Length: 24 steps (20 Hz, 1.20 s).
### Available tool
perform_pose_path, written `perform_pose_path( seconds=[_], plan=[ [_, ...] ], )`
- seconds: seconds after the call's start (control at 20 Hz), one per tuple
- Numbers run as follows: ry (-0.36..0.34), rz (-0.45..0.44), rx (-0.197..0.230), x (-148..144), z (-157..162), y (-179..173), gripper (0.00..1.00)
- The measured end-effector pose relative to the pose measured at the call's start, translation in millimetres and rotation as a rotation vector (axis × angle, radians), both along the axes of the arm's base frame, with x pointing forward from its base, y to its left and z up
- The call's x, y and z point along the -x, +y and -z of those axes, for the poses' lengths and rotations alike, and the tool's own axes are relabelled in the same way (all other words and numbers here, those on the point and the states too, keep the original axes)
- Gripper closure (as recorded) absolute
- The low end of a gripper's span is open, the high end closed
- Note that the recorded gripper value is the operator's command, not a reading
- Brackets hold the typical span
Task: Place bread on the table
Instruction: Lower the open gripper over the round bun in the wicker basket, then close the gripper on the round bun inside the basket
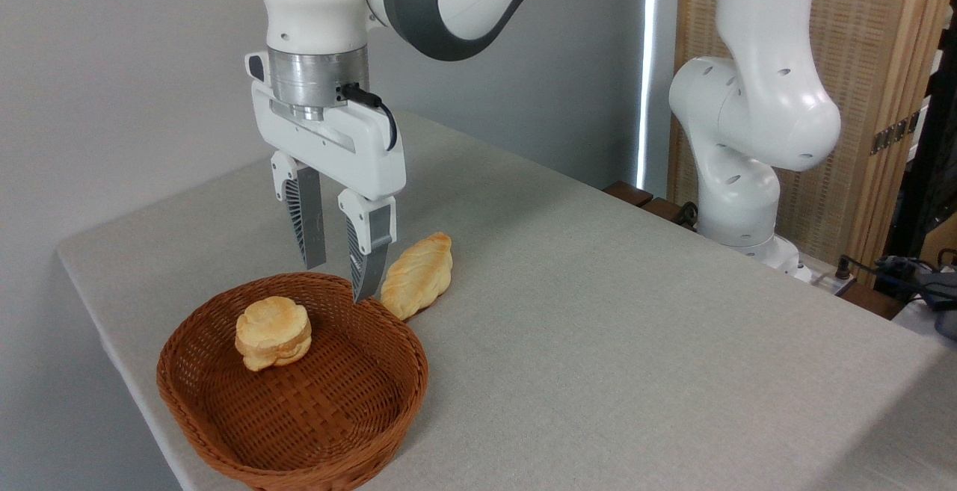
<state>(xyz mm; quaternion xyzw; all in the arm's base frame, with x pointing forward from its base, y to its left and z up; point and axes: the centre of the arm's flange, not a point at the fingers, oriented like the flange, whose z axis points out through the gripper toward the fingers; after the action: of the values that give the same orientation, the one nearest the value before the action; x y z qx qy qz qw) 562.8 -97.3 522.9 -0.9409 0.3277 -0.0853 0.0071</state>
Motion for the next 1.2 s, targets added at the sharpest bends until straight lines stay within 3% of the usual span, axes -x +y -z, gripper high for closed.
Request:
perform_pose_path(
  seconds=[0.45,0.95,1.2],
  plan=[
    [0.027,0.012,-0.005,-4,17,-7,0.00],
    [-0.121,0.073,0.023,-24,29,-46,0.00],
    [-0.150,0.099,0.034,-30,43,-64,0.00]
  ],
)
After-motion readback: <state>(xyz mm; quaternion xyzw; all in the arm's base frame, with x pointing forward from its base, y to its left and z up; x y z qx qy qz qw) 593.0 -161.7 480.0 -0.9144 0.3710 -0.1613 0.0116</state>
